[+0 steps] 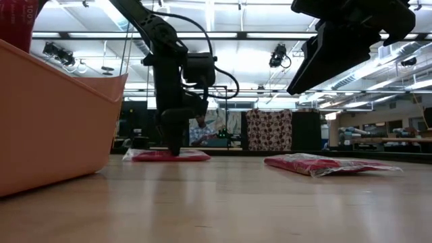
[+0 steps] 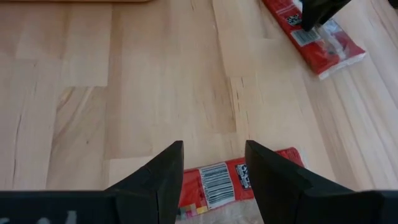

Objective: Sort popcorn bags into baskets
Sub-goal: Put the red popcorn pack into the orange bin

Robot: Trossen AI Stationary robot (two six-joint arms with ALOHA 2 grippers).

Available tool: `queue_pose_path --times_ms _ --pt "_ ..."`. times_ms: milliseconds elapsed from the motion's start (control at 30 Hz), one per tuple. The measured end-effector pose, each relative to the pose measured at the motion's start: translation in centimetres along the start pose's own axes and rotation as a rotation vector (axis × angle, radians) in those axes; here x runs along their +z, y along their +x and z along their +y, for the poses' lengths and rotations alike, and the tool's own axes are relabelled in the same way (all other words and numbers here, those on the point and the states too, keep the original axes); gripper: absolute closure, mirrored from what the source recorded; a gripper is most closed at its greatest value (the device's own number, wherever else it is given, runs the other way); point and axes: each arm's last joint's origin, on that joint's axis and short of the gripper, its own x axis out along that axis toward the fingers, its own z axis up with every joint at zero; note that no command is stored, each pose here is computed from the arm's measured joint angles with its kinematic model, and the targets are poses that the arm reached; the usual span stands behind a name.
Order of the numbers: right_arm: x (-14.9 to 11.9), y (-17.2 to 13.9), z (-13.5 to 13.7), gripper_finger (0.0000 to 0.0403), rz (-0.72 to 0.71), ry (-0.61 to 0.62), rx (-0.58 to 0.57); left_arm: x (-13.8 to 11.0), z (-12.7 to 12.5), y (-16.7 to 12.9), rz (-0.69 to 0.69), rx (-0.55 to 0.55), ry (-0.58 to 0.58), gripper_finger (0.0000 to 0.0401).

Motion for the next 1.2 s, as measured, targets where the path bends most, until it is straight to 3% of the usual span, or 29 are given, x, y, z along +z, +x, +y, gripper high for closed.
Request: queue_pose_path --times_ms 233,400,800,1000,1200 --pt "0.0 0.0 0.0 0.0225 -0.001 0.000 0.000 -0.2 -1.3 -0.2 -0.005 0.056 0.088 0.0392" --pt "0.0 0.0 0.0 0.0225 0.000 0.000 0.000 -0.8 -2.0 -1.7 -0.011 0.044 0.124 0.0395" --pt "0.0 0.0 0.0 0.0225 0.003 -0.002 -0.002 -2.1 -5.5 -8.7 -0.206 0.002 0.246 0.0399" --pt "0.0 0.0 0.0 0.0225 0.003 -0.002 -0.002 -3.3 -8.0 -13.4 -0.397 -0.176 0.392 0.0400" --pt "0.0 0.0 0.0 0.0225 0.004 -0.002 -0.002 -5.2 -12.9 -17.3 -0.623 -0.376 0.607 0.0400"
